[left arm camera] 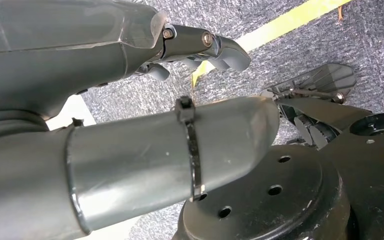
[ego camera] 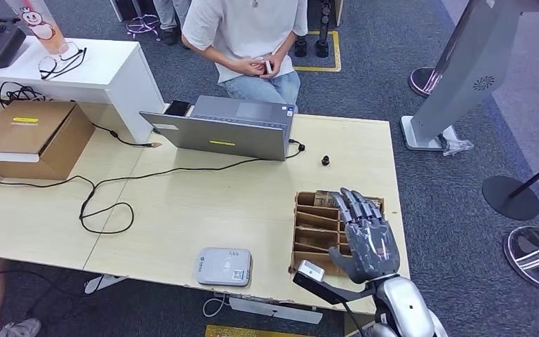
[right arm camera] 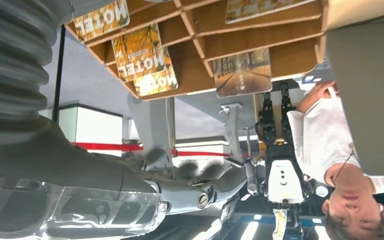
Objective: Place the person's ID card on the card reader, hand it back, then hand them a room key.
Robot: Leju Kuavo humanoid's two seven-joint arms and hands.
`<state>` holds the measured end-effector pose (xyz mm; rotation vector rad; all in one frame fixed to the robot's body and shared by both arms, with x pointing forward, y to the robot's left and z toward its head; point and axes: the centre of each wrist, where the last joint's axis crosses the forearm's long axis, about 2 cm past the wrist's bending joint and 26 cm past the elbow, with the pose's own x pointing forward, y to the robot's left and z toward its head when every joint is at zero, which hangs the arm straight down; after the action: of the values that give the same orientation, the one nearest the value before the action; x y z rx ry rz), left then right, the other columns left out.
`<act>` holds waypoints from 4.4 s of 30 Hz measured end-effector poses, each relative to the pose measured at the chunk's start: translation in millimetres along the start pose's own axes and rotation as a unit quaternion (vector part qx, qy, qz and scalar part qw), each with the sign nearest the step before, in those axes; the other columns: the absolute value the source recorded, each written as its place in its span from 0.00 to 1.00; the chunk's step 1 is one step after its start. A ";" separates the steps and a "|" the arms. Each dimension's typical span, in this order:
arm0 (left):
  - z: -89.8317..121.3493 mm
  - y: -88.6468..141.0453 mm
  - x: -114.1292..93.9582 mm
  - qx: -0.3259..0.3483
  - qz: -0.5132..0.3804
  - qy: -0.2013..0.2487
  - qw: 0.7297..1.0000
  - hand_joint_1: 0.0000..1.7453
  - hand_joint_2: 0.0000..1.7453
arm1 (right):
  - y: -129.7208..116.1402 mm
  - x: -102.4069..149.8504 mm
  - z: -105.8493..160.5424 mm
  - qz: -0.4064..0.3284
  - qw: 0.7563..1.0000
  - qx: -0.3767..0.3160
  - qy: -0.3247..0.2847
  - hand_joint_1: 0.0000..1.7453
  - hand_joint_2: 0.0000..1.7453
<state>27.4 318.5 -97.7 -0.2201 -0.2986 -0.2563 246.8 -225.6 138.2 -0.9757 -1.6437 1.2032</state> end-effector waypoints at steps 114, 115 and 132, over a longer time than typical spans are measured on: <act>-4.7 7.2 -5.4 0.008 -0.003 0.005 1.000 0.00 0.00 | 27.3 7.6 -21.6 -0.023 0.999 0.035 -0.035 1.00 1.00; -4.8 7.1 -5.3 0.008 -0.003 0.005 1.000 0.00 0.00 | 26.7 7.6 -21.2 -0.024 0.999 0.027 -0.037 1.00 1.00; -5.5 4.9 -4.4 0.000 -0.004 0.002 1.000 0.00 0.00 | -3.1 7.7 -26.0 -0.048 0.993 -0.084 -0.067 1.00 1.00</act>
<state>26.2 322.7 -105.2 -0.2182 -0.2963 -0.2635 268.4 -211.4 147.0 -0.9240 -1.9003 1.1003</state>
